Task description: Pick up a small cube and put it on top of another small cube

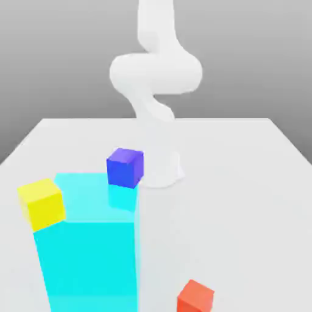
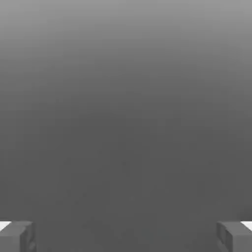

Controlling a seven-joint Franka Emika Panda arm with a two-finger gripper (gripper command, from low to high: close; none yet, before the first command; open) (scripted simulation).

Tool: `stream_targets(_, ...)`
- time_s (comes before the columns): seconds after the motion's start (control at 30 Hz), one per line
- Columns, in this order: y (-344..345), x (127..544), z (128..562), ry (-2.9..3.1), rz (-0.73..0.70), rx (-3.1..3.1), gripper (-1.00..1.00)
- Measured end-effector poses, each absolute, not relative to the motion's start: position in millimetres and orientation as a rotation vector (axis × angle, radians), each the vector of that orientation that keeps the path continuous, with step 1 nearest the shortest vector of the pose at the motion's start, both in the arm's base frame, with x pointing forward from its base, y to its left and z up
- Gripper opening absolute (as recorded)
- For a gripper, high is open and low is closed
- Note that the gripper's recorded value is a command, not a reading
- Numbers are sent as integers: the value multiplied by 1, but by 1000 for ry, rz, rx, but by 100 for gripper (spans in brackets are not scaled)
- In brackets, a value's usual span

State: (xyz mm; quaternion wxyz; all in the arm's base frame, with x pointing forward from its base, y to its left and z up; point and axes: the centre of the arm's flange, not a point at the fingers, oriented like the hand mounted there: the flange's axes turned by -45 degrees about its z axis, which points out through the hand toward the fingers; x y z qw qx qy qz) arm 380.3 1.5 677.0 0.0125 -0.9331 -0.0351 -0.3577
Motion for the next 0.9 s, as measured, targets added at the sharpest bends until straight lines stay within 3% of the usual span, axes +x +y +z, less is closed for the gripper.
stream_targets(0.2,16,450,582,-417,-864,-2928,0)
stream_targets(0.43,42,498,459,-750,-591,-2914,0)
stream_targets(0.63,66,512,350,-1039,-361,-2875,0)
stream_targets(0.9,73,496,213,-1408,-46,-2798,0)
